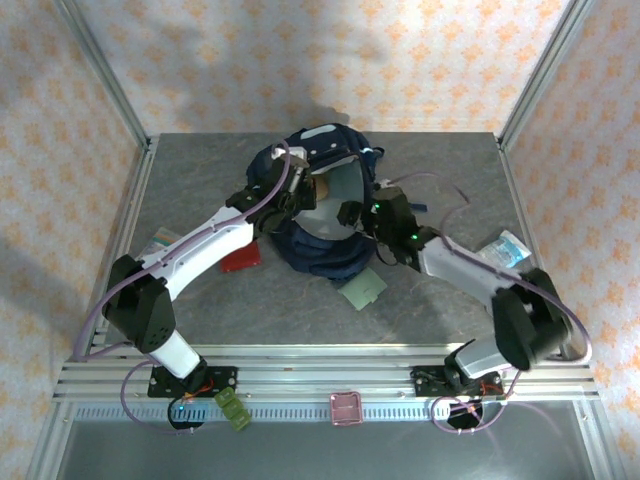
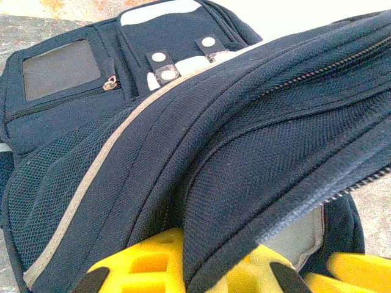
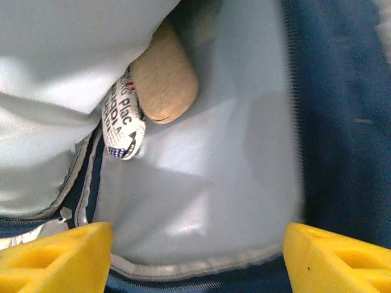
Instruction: Pack the student bag
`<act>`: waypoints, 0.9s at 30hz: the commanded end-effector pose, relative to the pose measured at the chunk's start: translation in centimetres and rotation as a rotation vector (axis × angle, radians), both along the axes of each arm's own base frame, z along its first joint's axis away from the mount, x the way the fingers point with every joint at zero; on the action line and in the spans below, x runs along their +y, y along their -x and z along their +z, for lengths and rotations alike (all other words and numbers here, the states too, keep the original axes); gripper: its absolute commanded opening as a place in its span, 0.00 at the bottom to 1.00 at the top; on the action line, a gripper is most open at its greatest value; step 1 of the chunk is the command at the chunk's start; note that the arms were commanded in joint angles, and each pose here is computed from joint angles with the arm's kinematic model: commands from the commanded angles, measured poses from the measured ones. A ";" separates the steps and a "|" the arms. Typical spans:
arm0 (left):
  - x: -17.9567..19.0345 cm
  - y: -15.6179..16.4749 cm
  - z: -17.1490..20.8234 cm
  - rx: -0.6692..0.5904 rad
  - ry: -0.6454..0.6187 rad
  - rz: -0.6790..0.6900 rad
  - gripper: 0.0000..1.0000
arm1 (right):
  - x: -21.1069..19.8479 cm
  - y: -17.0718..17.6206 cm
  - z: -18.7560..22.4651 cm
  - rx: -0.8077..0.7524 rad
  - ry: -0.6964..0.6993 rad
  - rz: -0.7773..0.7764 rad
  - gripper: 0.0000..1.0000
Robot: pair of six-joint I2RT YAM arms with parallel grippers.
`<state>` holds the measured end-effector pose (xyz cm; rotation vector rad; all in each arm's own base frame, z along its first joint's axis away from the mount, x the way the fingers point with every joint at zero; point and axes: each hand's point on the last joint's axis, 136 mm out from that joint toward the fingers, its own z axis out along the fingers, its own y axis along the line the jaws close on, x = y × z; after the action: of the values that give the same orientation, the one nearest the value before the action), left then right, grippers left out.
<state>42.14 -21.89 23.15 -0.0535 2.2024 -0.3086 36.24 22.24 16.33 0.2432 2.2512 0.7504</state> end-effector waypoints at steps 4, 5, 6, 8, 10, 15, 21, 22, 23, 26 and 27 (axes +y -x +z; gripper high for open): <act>1.7 -1.0 4.0 -0.107 0.060 0.084 0.00 | -4.3 1.4 -6.7 0.183 0.048 -0.173 0.76; 1.8 -0.9 4.0 -0.107 0.062 0.085 0.00 | -3.5 0.9 -6.9 0.178 0.029 -0.150 0.74; 1.9 -0.7 4.1 -0.107 0.063 0.086 0.00 | -2.8 0.1 -7.0 0.175 0.016 -0.138 0.71; 2.1 -0.3 4.2 -0.103 0.065 0.086 0.00 | -1.6 -1.8 -7.7 0.187 0.028 -0.125 0.54; 2.4 0.3 4.4 -0.101 0.074 0.087 0.00 | -0.6 -4.0 -7.9 0.196 0.041 -0.129 0.31; 1.9 1.9 4.0 -0.073 0.143 0.047 0.00 | 0.8 -9.6 -6.5 0.138 0.064 -0.136 0.17; -1.9 0.1 3.3 -0.048 0.190 -0.027 0.00 | 0.4 -14.9 -4.8 0.099 0.058 -0.151 0.14; -2.4 -0.7 3.2 -0.048 0.184 -0.030 0.00 | 0.2 -15.2 -4.7 0.102 0.059 -0.155 0.17; -3.0 -1.6 3.2 -0.047 0.176 -0.034 0.00 | 0.0 -15.3 -4.6 0.104 0.063 -0.158 0.21; -4.7 -4.1 3.0 -0.035 0.132 -0.051 0.00 | -0.6 -14.2 -4.3 0.110 0.070 -0.159 0.43; -5.2 -4.8 2.5 -0.020 0.107 -0.055 0.00 | -1.0 -13.5 -4.1 0.110 0.071 -0.164 0.46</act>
<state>45.05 -23.41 21.60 -0.1324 2.2662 -0.3456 51.00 21.76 11.33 0.4480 2.3223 0.5991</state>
